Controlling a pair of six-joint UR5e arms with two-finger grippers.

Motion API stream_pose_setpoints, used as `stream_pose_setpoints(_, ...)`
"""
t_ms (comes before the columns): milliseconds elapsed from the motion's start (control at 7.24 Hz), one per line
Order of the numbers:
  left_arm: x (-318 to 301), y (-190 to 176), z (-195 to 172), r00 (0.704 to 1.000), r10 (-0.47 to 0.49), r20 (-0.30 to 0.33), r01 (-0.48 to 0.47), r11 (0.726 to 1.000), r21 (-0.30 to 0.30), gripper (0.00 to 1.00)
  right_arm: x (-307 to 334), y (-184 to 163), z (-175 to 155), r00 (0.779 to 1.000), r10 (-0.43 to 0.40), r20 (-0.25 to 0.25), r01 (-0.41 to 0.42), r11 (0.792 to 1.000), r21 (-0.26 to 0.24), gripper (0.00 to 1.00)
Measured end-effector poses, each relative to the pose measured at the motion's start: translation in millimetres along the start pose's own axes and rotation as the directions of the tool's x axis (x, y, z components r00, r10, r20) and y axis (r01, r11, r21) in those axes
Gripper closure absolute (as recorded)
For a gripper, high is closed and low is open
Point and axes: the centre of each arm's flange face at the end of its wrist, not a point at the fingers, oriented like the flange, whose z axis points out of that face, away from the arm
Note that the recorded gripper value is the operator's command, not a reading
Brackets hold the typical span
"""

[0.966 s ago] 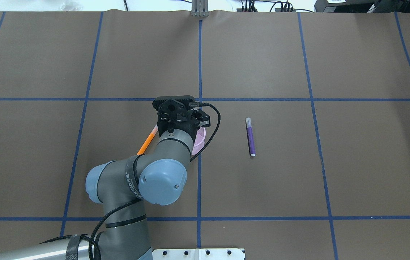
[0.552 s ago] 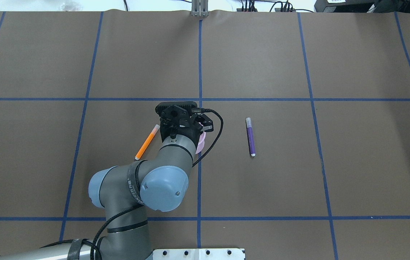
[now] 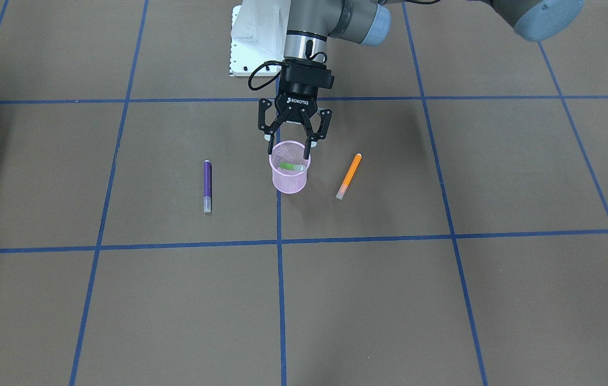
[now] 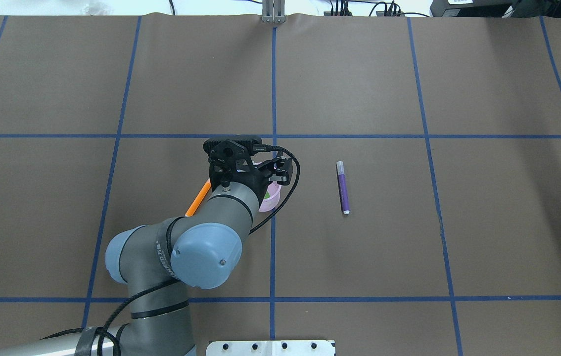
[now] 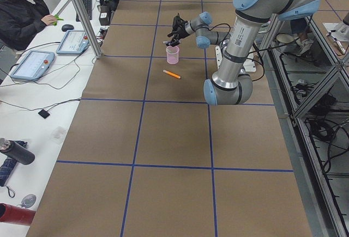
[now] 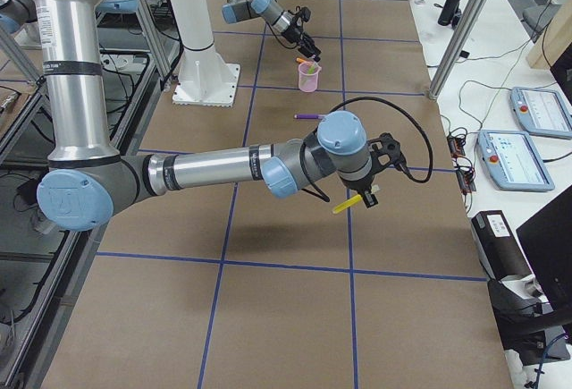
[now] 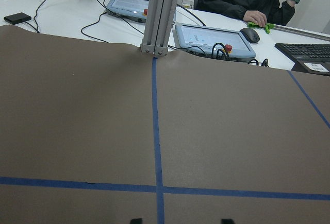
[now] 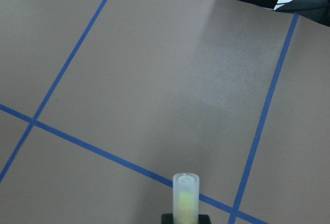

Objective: Collect pens into pen holder
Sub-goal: 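Release green marker, move left gripper to orange marker while right brings yellow marker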

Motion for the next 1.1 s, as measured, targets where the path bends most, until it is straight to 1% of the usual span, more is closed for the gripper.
stream_pose_setpoints(138, -14, -17, -1, 1.0, 0.0, -0.011, 0.0, 0.999, -0.051, 0.0, -17, -15, -9, 0.997, 0.068, 0.022, -0.069, 0.995, 0.065, 1.0)
stream_pose_setpoints(276, -42, -40, 7, 1.0, -0.005, -0.01, 0.003, 0.99, -0.142, 0.0, -37, -27, -14, 0.99, 0.129, 0.065, -0.136, 0.984, 0.118, 1.0)
stream_pose_setpoints(414, -71, -68, 17, 1.0, -0.004, 0.001, 0.004, 0.97, -0.242, 0.0, -56, -35, -13, 0.983, 0.151, 0.107, -0.166, 0.975, 0.147, 1.0)
stream_pose_setpoints(552, -98, -96, 25, 1.0, 0.017, 0.025, -0.007, 0.936, -0.353, 0.0, -74, -40, -8, 0.981, 0.143, 0.134, -0.165, 0.972, 0.17, 1.0)
stream_pose_setpoints(690, -116, -112, 29, 0.997, 0.065, 0.044, -0.039, 0.895, -0.445, 0.0, -92, -44, -1, 0.981, 0.132, 0.146, -0.159, 0.969, 0.192, 1.0)
stream_pose_setpoints(828, -126, -116, 34, 0.991, 0.123, 0.052, -0.08, 0.858, -0.507, 0.01, -116, -48, 7, 0.98, 0.128, 0.154, -0.159, 0.965, 0.21, 1.0)
stream_pose_setpoints(966, -129, -109, 42, 0.984, 0.169, 0.052, -0.113, 0.826, -0.552, 0.01, -139, -48, 17, 0.979, 0.121, 0.165, -0.157, 0.961, 0.226, 1.0)
stream_pose_setpoints(1104, -127, -95, 57, 0.976, 0.215, 0.039, -0.15, 0.791, -0.594, 0.01, -160, -47, 30, 0.977, 0.112, 0.182, -0.155, 0.957, 0.244, 1.0)
